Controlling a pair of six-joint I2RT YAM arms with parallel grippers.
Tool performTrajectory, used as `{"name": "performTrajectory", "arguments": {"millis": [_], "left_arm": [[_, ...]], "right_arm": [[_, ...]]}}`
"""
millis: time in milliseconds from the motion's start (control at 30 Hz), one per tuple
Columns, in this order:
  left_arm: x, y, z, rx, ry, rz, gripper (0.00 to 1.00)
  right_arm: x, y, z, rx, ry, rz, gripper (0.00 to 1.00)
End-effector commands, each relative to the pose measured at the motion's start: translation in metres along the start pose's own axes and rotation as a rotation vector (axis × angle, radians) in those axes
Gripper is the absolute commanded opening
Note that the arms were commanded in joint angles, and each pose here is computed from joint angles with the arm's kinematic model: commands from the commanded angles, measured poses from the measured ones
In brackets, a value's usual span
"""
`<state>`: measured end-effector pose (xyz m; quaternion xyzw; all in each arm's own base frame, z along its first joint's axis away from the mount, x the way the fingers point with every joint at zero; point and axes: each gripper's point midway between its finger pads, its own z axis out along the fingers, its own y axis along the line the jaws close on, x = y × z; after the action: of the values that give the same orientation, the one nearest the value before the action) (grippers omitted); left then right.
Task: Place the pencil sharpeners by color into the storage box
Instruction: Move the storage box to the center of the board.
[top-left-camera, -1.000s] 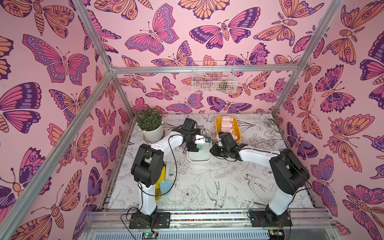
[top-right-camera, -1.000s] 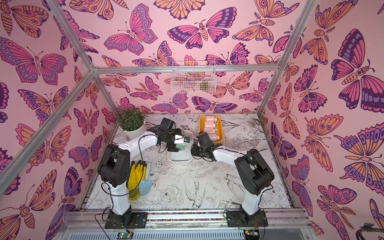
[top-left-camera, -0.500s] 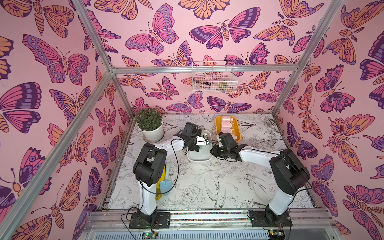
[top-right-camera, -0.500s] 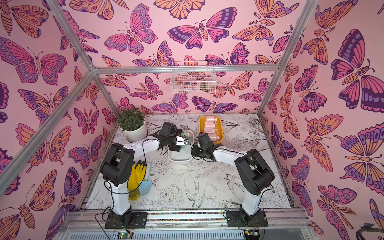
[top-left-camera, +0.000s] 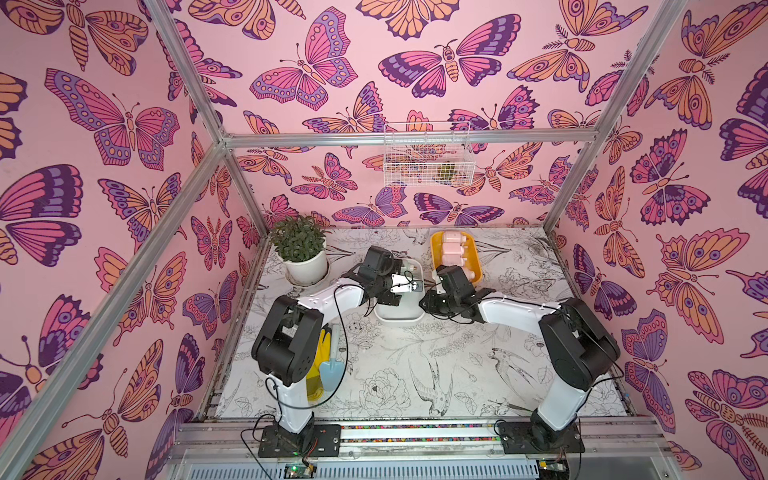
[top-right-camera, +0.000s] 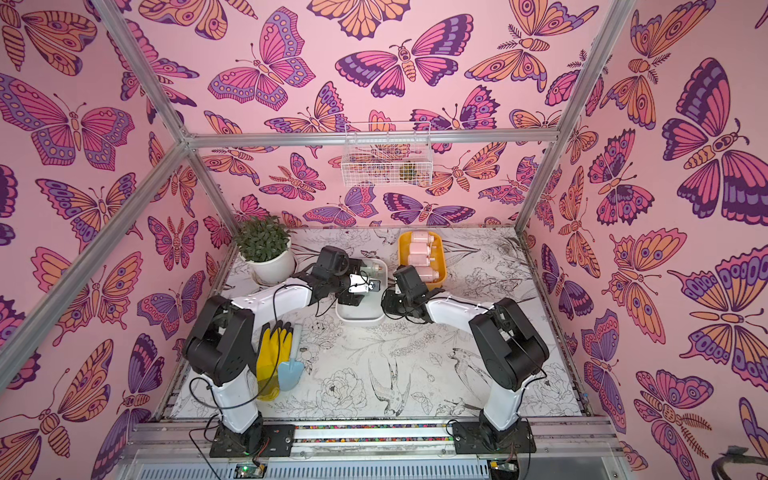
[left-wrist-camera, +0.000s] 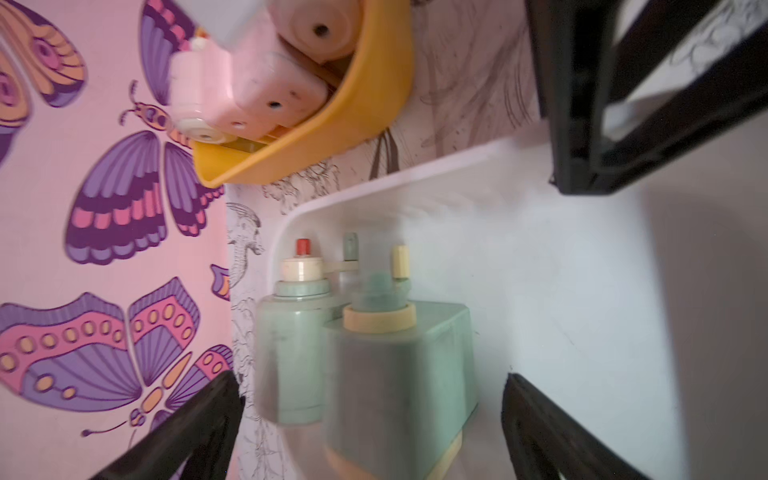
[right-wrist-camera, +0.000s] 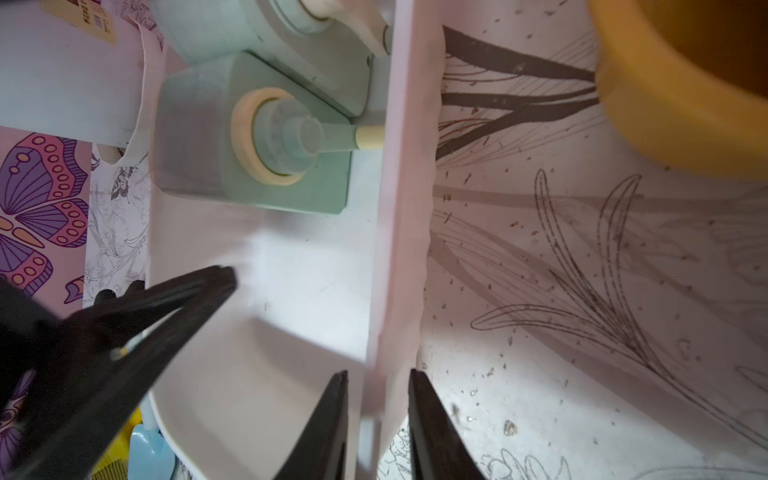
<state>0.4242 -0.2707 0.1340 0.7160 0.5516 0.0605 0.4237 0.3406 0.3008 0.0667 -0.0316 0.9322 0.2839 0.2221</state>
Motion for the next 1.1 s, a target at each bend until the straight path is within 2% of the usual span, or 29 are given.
{"name": "performTrajectory", "arguments": {"millis": [0,133,200,300,400,500,667,867,967,1067], "left_arm": [[-0.018,0.031,-0.03,-0.092,-0.037,-0.161,1.0],[-0.022,0.068,-0.057,-0.22,-0.032,-0.391,1.0],[-0.021,0.08,-0.068,-0.267,-0.03,-0.519,1.0],[-0.02,0.086,-0.078,-0.312,-0.035,-0.69,1.0],[-0.015,0.089,-0.088,-0.358,-0.039,-0.869,1.0],[-0.004,0.089,-0.103,-0.447,-0.014,-1.037,1.0],[0.02,0.065,-0.127,-0.537,0.021,-1.246,1.0],[0.049,0.007,-0.139,-0.553,0.094,-1.472,1.0],[0.056,-0.02,-0.14,-0.52,0.116,-1.497,1.0],[0.069,-0.041,-0.141,-0.528,0.19,-1.512,1.0]], "right_arm": [[-0.003,-0.003,0.003,0.043,-0.005,0.012,0.23],[-0.01,-0.003,0.004,0.063,-0.017,-0.001,0.12],[-0.012,-0.002,0.005,0.064,-0.013,-0.007,0.1],[-0.016,-0.002,0.008,0.076,-0.018,-0.007,0.08],[-0.023,-0.004,0.008,0.092,-0.046,-0.004,0.01],[-0.032,-0.005,0.009,0.111,-0.083,-0.003,0.0],[-0.053,-0.006,0.012,0.126,-0.116,0.0,0.0],[-0.078,-0.007,0.021,0.125,-0.125,-0.009,0.0],[-0.09,-0.007,0.028,0.11,-0.107,-0.009,0.0],[-0.1,-0.005,0.034,0.107,-0.114,-0.021,0.0]]}}
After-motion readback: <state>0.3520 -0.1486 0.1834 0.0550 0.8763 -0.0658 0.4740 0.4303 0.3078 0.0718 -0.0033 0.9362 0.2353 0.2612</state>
